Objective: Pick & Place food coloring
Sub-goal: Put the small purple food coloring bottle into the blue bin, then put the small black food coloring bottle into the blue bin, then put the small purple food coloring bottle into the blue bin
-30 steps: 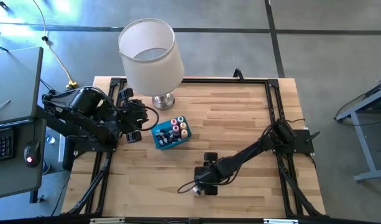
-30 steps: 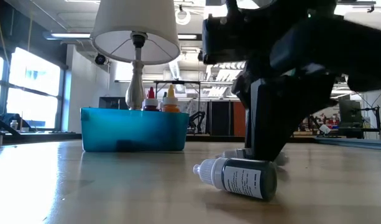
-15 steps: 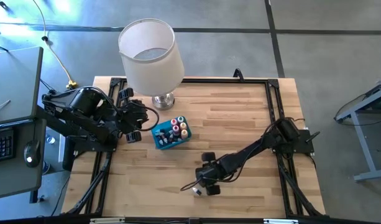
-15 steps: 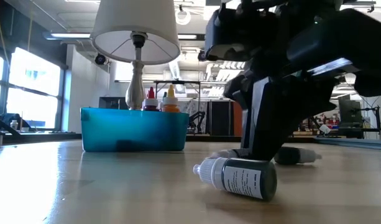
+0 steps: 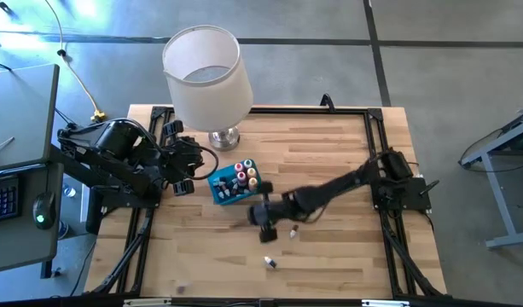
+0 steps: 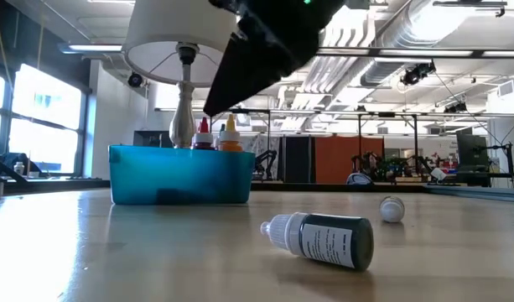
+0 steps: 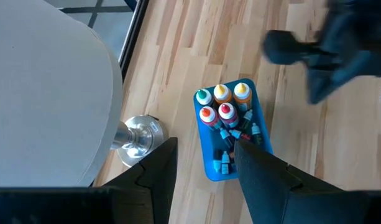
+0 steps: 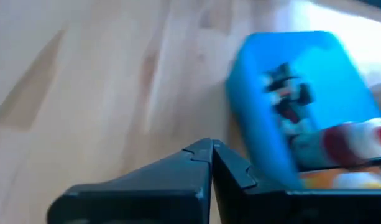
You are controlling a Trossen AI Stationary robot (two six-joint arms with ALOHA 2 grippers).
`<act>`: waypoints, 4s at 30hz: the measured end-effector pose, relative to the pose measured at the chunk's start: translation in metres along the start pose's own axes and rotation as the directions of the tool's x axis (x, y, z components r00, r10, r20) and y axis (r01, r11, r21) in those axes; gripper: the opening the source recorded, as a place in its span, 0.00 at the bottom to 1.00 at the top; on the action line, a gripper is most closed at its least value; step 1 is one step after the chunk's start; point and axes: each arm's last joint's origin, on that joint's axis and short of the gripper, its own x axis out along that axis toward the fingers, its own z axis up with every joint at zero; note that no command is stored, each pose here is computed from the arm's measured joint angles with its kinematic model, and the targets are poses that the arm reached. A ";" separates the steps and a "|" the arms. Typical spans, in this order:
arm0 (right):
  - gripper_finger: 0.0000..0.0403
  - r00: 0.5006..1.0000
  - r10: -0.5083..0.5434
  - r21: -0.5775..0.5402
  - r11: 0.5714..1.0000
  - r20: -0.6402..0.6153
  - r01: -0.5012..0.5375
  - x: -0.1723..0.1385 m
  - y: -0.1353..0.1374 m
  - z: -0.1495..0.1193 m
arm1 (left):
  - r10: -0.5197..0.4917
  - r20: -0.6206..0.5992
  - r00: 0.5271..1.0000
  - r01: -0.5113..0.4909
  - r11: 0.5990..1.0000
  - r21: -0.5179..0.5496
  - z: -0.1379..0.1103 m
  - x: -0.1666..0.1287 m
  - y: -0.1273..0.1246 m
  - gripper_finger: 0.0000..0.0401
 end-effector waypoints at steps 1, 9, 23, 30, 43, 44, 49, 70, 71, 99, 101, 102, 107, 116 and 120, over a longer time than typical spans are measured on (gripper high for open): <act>0.00 1.000 0.000 0.010 1.000 0.005 0.000 0.002 -0.008 0.001 | -0.001 0.000 1.000 0.001 1.000 0.000 0.000 0.000 0.000 0.38; 0.16 1.000 0.015 0.039 0.999 -0.002 -0.014 0.009 -0.043 -0.003 | -0.097 -0.071 0.993 0.096 0.995 -0.015 -0.005 0.008 -0.007 0.38; 0.40 0.996 -0.068 -0.044 0.997 -0.049 0.065 0.004 -0.024 -0.005 | -0.230 -0.442 0.867 0.075 0.937 -0.341 -0.071 0.076 -0.040 0.38; 0.37 0.969 -0.017 0.028 0.999 -0.248 0.025 -0.001 -0.014 -0.025 | -0.363 -0.498 0.787 0.173 0.906 -0.386 -0.101 0.131 -0.072 0.38; 0.33 0.801 0.250 -0.034 0.947 -0.543 -0.319 -0.024 0.021 -0.052 | -0.380 -0.347 0.857 0.275 0.908 -0.316 -0.101 0.150 -0.083 0.38; 0.33 0.788 0.276 -0.036 0.935 -0.550 -0.353 -0.026 0.023 -0.052 | -0.372 -0.341 0.863 0.268 0.911 -0.314 -0.101 0.150 -0.083 0.38; 0.34 0.757 0.292 -0.124 0.890 -0.585 -0.439 -0.030 0.032 -0.058 | -0.317 -0.303 0.899 0.222 0.925 -0.308 -0.099 0.151 -0.081 0.38; 0.21 0.817 0.329 -0.152 0.883 -0.473 -0.444 0.004 0.022 -0.103 | -0.317 -0.248 0.915 0.231 0.919 -0.320 -0.094 0.152 -0.083 0.38; 0.18 0.820 0.326 -0.151 0.886 -0.470 -0.438 0.004 0.020 -0.100 | -0.317 -0.248 0.915 0.231 0.919 -0.318 -0.094 0.152 -0.083 0.38; 0.24 0.984 -0.162 -0.070 0.984 0.069 0.166 0.071 -0.073 0.037 | -0.084 -0.043 0.996 0.065 0.942 -0.329 -0.091 0.040 0.003 0.38; 0.26 0.984 -0.171 -0.067 0.982 0.044 0.174 0.077 -0.080 0.040 | -0.143 -0.077 0.987 0.110 0.939 -0.327 -0.094 0.039 0.002 0.38; 0.27 0.984 -0.176 -0.064 0.982 0.035 0.178 0.080 -0.084 0.041 | -0.180 -0.090 0.979 0.142 0.933 -0.330 -0.094 0.039 0.001 0.38; 0.32 0.990 -0.137 -0.042 0.990 0.014 0.138 0.092 -0.094 0.040 | -0.320 -0.193 0.928 0.244 0.909 -0.339 -0.097 0.041 -0.006 0.38; 0.39 0.989 -0.146 -0.043 0.988 0.034 0.147 0.085 -0.083 0.047 | -0.528 -0.401 0.749 0.430 0.847 -0.312 -0.110 0.067 -0.049 0.38; 0.38 0.985 -0.173 -0.065 0.983 -0.006 0.173 0.082 -0.075 0.045 | -0.583 -0.441 0.682 0.491 0.813 -0.314 -0.131 0.087 -0.088 0.38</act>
